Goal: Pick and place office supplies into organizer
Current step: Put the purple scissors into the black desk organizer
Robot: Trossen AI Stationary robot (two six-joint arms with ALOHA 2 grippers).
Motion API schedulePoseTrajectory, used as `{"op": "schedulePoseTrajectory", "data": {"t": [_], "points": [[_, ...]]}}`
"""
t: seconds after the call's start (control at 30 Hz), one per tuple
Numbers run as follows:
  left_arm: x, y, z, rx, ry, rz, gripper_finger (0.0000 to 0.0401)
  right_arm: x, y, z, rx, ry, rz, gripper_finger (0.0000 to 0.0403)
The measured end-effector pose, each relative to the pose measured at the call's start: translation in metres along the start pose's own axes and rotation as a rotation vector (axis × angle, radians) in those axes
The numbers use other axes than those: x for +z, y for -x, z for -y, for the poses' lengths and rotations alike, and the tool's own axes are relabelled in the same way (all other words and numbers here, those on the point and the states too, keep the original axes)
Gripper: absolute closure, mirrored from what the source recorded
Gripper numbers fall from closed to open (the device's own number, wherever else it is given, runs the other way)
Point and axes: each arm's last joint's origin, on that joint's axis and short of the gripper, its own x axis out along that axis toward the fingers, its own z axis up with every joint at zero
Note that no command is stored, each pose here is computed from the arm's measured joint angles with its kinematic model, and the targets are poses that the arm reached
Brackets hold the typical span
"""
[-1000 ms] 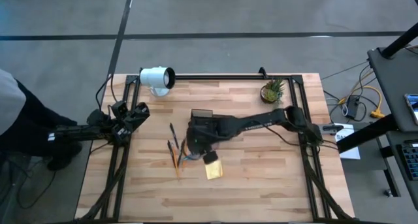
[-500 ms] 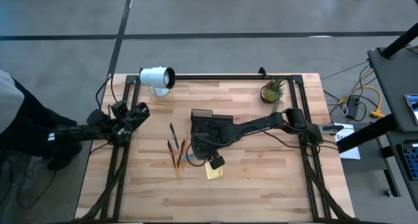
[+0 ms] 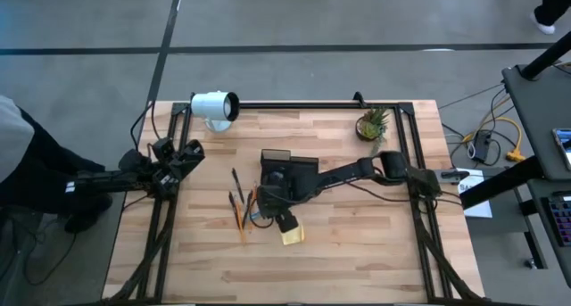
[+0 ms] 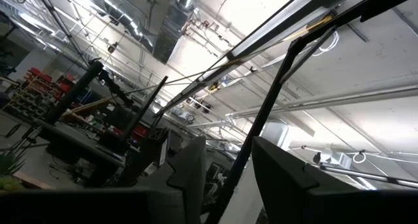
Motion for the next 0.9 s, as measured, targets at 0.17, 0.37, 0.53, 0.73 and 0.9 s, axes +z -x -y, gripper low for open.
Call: {"op": "schedulePoseTrajectory", "data": {"t": [0.17,0.37,0.53,0.73,0.9], "points": [[0.000,0.000,0.000,-0.001,0.000,0.001,0.0292,-0.004,0.000,0.014,-0.010,-0.111,-0.008,0.0166],[0.000,0.000,0.000,-0.001,0.000,0.000,0.0292,-0.017,0.003,0.027,0.010,-0.154,-0.101,0.0172],[0.000,0.000,0.000,-0.001,0.000,0.000,0.0292,-0.020,0.019,0.025,0.028,-0.086,-0.150,0.0172],[0.000,0.000,0.000,-0.001,0.000,0.000,0.0292,-0.021,0.038,0.023,0.045,-0.066,-0.178,0.0172],[0.000,0.000,0.000,-0.001,0.000,0.000,0.0292,-0.030,0.034,0.022,0.072,-0.058,-0.236,0.0172]]}}
